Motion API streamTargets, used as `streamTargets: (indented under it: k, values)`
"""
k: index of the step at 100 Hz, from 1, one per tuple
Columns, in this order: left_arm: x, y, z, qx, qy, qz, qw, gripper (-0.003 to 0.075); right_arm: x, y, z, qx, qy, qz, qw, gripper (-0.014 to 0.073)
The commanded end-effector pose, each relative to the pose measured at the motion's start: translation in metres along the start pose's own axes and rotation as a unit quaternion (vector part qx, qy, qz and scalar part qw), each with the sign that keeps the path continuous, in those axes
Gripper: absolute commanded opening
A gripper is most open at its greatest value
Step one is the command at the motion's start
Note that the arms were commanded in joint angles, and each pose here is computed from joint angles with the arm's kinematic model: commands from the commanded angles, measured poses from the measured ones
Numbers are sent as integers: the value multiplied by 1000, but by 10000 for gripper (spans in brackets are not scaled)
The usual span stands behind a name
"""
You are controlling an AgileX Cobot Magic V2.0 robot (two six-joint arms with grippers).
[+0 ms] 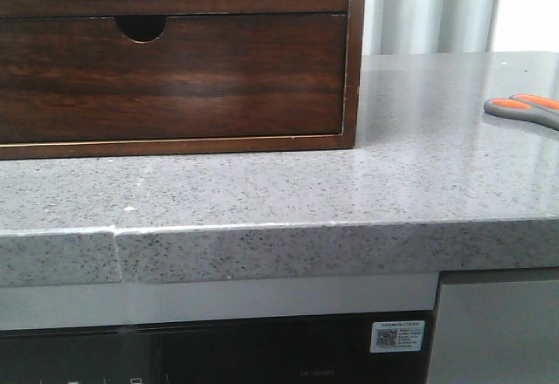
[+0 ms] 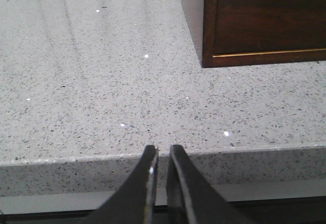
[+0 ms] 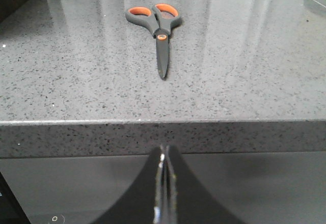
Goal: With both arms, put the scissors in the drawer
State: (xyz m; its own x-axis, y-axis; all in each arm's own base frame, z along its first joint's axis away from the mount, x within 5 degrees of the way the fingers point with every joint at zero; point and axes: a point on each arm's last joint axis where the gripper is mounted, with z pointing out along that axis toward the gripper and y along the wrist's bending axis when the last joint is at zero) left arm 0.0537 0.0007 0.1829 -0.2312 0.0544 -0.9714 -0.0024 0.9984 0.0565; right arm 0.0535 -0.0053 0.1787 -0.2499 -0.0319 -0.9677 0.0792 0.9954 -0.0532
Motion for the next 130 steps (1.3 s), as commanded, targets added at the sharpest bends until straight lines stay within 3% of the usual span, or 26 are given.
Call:
streamTargets:
  k: [1, 79, 97, 130]
  values:
    - [-2, 0, -1, 1, -41, -4, 999, 4, 1, 0, 0, 3, -17, -1, 1000, -96]
    - [-4, 0, -1, -1, -51, 1, 999, 4, 1, 0, 0, 4, -18, -4, 1000, -96]
    - [-4, 0, -1, -2, -54, 1, 999, 4, 0, -2, 0, 17, -20, -43, 999, -96]
    - [-16, 1, -3, -2, -120, -14, 993, 4, -26, -1, -5, 17, -165, -51, 985, -96]
